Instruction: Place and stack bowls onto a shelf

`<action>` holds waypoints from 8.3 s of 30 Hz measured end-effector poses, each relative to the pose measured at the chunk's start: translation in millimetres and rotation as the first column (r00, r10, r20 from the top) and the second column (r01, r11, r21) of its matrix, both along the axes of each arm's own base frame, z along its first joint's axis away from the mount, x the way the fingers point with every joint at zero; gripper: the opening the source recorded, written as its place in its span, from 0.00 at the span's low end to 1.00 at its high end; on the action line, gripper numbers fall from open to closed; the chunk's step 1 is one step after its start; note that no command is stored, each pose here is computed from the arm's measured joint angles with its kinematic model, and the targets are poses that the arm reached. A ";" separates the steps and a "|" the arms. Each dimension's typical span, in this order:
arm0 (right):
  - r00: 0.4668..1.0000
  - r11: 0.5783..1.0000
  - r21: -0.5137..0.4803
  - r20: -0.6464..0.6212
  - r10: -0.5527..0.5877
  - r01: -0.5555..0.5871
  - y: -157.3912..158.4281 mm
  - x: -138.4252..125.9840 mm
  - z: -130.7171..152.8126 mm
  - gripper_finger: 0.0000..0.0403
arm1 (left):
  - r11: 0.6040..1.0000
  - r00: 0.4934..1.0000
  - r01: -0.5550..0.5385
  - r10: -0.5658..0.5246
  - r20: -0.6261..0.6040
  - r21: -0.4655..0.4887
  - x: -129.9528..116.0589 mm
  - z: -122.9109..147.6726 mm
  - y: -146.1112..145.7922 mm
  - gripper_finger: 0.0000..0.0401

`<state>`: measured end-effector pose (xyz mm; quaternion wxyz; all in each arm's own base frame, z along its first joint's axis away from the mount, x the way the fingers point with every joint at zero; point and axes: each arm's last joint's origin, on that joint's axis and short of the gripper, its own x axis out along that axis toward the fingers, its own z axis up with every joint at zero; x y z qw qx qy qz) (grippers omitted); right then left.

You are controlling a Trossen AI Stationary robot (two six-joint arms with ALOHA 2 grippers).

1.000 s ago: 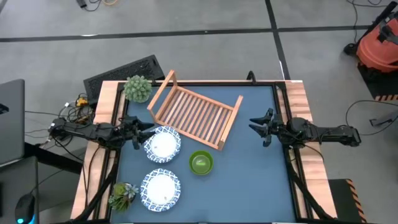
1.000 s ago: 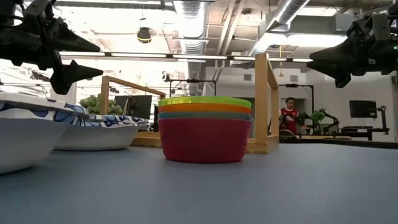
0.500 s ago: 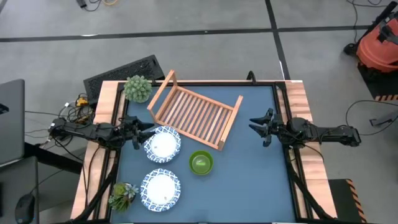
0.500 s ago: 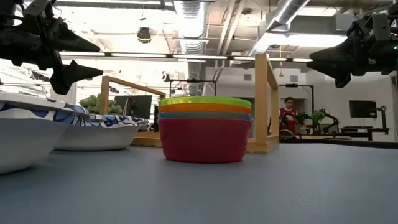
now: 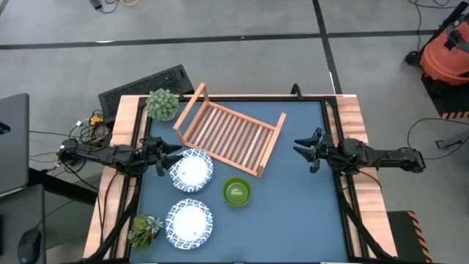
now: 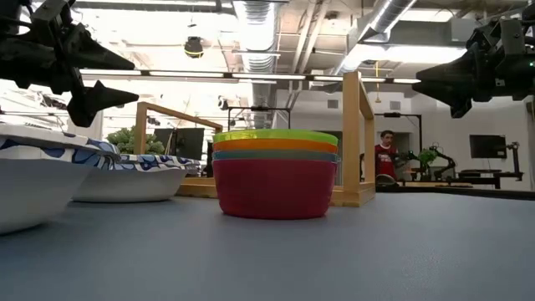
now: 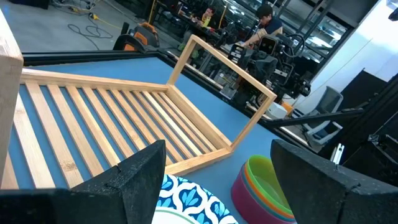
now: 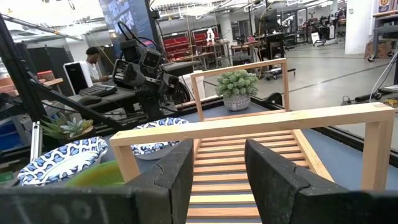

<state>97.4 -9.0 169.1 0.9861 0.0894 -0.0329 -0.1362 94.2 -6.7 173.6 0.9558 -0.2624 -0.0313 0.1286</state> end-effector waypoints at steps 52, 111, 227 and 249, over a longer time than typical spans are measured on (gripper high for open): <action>0.981 0.881 0.469 0.192 -0.027 -0.067 -1.3 -0.9 6.8 0.42 | 0.960 0.983 0.028 0.024 0.182 -0.278 20.2 113.2 -4.1 0.68; 0.992 0.849 0.523 0.125 0.018 -0.081 0.2 -0.8 1.8 0.42 | 0.986 0.484 0.165 -0.100 -0.869 -0.022 276.1 29.9 -43.9 0.62; 0.993 0.850 0.521 0.116 0.019 -0.077 0.2 -0.7 0.7 0.42 | 0.952 0.299 0.306 -0.103 -0.949 -0.007 292.8 43.5 -30.2 0.24; 0.994 0.860 0.505 0.111 0.021 -0.075 0.2 -0.7 0.7 0.42 | 0.957 0.273 0.290 -0.093 -0.957 -0.010 295.6 33.7 -26.6 0.02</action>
